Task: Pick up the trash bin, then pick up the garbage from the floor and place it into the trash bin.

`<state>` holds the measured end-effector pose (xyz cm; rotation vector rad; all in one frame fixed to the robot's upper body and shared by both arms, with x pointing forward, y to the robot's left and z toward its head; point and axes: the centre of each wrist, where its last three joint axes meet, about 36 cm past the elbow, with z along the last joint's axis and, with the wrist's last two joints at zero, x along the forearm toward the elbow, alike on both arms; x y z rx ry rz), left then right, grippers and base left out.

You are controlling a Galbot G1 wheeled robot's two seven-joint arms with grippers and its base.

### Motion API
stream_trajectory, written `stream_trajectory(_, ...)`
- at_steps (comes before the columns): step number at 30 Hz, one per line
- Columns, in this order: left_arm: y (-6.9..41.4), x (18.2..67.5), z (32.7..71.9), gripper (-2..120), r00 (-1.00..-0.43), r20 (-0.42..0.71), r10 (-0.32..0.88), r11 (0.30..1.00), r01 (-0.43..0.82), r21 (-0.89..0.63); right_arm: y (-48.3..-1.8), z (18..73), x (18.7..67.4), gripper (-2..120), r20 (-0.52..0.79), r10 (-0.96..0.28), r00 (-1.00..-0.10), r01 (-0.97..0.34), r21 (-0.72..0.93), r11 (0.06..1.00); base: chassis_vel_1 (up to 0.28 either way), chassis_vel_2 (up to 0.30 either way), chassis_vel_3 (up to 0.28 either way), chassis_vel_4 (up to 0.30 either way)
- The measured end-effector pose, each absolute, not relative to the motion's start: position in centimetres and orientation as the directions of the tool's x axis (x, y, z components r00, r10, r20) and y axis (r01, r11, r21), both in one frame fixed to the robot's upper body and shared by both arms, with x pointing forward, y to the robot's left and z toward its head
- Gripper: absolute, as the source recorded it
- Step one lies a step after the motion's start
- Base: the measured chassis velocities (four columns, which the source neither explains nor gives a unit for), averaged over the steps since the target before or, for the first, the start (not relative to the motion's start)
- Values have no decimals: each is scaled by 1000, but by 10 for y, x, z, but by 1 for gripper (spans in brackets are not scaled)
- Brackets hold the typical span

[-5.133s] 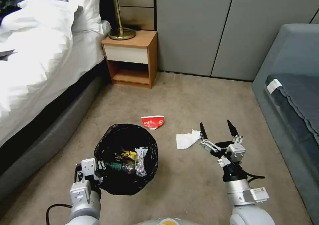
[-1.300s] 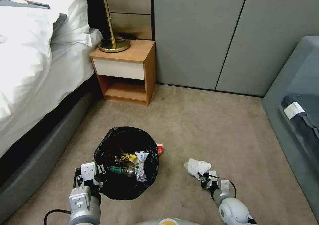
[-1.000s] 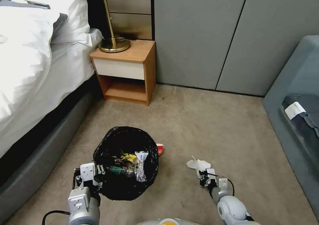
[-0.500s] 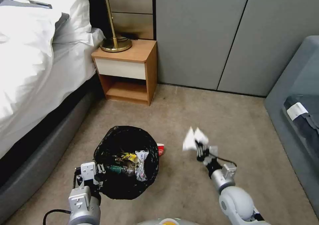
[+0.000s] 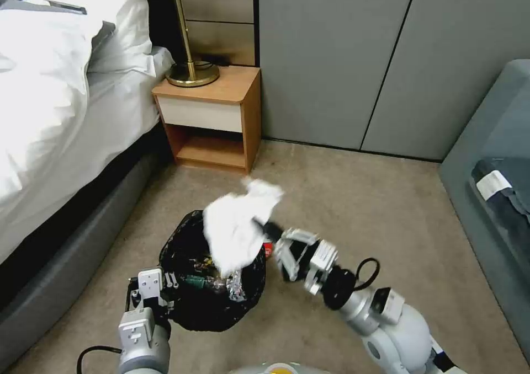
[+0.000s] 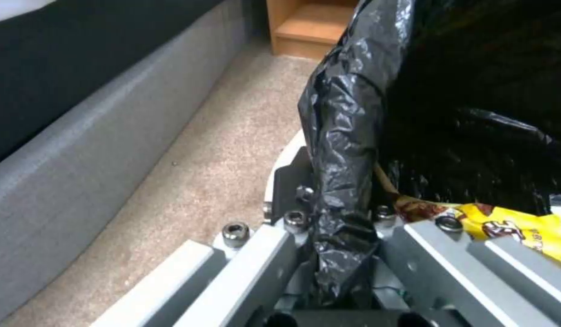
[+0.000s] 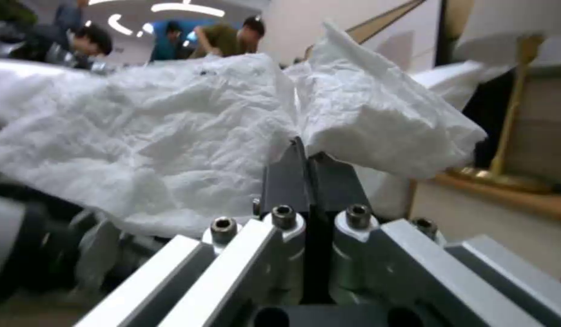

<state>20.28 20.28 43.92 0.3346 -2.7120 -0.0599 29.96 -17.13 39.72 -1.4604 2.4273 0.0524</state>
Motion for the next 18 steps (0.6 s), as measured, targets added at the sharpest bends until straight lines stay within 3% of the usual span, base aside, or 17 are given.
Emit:
stream_trajectory(5,201,202,439,1,-888,392,-238,971,-221,90,-158,354,307,0,-179,-879,-442,-882,-93,462,0,0,0,0)
stream_trajectory(18,197,197,441,1,-889,396,-232,973,-216,86,-131,304,337,0,-101,-859,-502,-863,-18,506,0,0,0,0)
